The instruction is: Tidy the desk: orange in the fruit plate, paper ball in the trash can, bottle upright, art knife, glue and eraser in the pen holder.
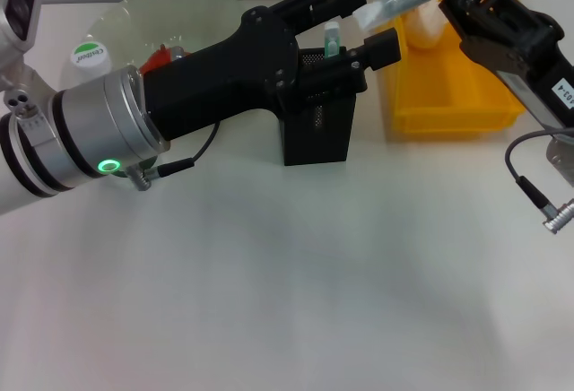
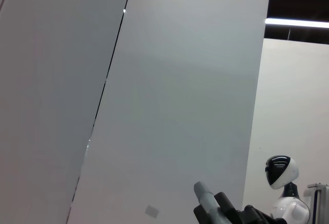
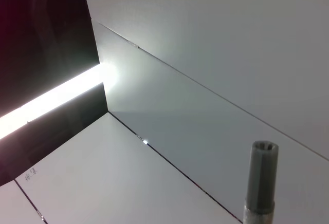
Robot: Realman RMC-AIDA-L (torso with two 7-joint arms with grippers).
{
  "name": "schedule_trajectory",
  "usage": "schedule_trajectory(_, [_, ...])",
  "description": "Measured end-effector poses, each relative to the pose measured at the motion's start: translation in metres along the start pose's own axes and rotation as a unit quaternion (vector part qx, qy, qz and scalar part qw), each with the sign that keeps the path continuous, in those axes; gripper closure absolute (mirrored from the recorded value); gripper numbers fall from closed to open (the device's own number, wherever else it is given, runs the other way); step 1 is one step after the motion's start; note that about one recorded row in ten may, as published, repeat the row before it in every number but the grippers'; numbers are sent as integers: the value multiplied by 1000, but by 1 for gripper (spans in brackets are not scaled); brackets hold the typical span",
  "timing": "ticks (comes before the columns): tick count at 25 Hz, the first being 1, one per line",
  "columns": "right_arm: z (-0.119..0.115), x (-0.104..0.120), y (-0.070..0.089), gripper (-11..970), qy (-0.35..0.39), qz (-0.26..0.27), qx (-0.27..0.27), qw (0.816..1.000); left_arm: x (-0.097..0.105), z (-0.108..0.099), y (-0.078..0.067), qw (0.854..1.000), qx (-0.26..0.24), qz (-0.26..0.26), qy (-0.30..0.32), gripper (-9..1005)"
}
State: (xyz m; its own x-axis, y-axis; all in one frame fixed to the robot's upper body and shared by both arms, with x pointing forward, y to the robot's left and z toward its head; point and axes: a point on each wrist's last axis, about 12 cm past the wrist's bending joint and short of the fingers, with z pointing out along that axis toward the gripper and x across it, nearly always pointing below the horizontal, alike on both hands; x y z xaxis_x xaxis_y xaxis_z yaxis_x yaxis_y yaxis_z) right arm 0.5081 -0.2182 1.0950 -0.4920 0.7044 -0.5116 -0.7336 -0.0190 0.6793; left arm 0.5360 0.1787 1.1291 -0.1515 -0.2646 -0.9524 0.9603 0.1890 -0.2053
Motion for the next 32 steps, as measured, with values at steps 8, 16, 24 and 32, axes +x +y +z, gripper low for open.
schedule_trajectory(8, [1, 2, -1, 828, 5, 4, 1, 1000, 0, 0, 1, 1000, -2, 3, 0, 286])
schedule_trajectory(16, [2, 5, -1, 827, 8, 3, 2, 1000, 0, 1, 1, 1000, -1, 6, 0, 499])
schedule_trajectory(24, [6, 6, -3, 827, 14, 2, 5, 1000, -1, 0, 1, 1000, -1, 9, 0, 762])
schedule_trajectory(32, [6, 6, -4, 828, 16, 1, 11, 1000, -1, 0, 1, 1000, -2, 15, -1, 816])
